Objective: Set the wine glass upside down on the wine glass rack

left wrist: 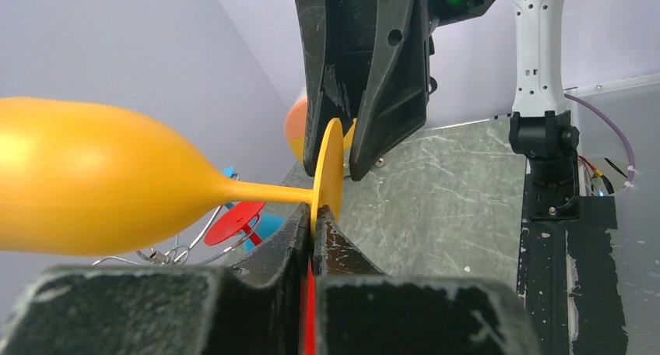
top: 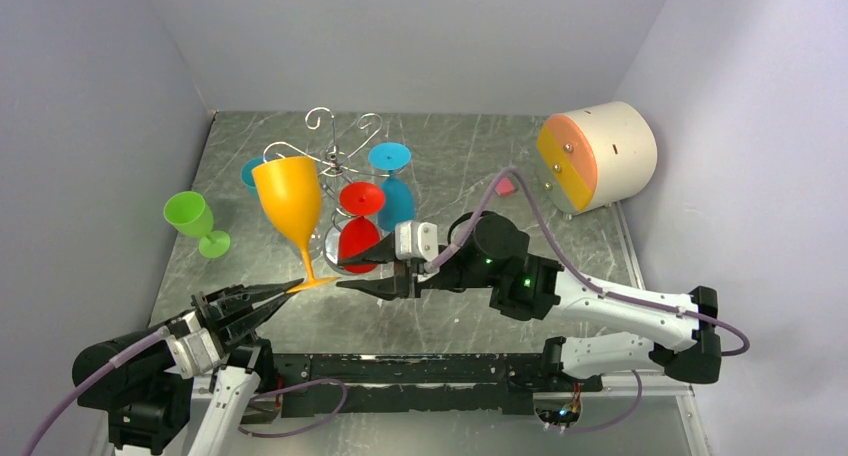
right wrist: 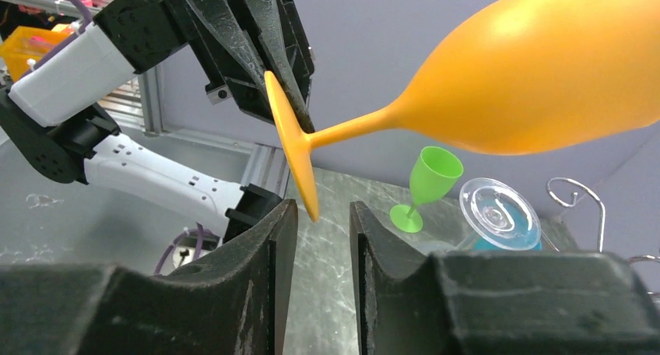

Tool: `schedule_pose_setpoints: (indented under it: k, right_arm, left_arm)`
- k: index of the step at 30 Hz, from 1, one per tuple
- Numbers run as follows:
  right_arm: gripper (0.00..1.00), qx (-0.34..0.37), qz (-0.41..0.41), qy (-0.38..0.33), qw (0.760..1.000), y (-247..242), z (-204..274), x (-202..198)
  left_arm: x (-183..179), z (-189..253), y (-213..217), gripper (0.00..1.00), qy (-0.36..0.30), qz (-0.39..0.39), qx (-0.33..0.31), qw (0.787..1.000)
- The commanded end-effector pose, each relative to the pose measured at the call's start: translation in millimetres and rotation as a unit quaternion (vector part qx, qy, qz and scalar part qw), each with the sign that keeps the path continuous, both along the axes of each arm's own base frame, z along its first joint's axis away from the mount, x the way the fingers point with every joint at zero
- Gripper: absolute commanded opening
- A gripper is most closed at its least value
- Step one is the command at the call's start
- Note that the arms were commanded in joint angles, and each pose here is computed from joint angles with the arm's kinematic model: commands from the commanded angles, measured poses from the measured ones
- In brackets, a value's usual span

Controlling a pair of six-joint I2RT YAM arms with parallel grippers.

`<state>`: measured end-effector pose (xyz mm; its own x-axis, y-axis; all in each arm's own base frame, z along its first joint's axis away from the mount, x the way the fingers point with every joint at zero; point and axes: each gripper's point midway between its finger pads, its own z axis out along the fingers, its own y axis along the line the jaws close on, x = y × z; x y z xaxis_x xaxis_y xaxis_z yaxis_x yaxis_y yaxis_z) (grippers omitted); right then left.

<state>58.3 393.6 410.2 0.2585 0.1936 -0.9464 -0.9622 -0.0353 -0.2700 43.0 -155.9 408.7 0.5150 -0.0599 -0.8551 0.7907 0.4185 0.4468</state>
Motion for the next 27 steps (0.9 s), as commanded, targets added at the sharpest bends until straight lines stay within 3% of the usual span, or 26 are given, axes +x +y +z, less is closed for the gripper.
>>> schedule_pose_setpoints:
  k: [1, 13, 16, 18, 27]
  right_arm:
    - [0.33, 0.035, -0.008, -0.032, 0.999, 2, 26, -1]
    - [0.0, 0.053, 0.022, -0.022, 0.998, 4, 27, -16]
    - [0.0, 0.066, 0.031, -0.013, 0.997, -1, 33, -20]
    - [0.0, 0.077, 0.026, -0.002, 0.997, -5, 38, -19]
    - [0.0, 0.104, -0.036, 0.027, 0.994, -27, 68, -2]
  left_arm:
    - [-1, -1, 1, 0.07, -0.001, 0.005, 0.001, 1.0]
    - [1, -6, 1, 0.07, 0.004, 0.01, 0.003, 1.0]
    - [2, -5, 2, 0.1, 0.007, 0.013, 0.002, 1.0]
    - [2, -5, 2, 0.21, 0.005, 0.015, 0.004, 1.0]
    - [2, -3, 8, 0.86, 0.003, 0.043, 0.002, 0.999]
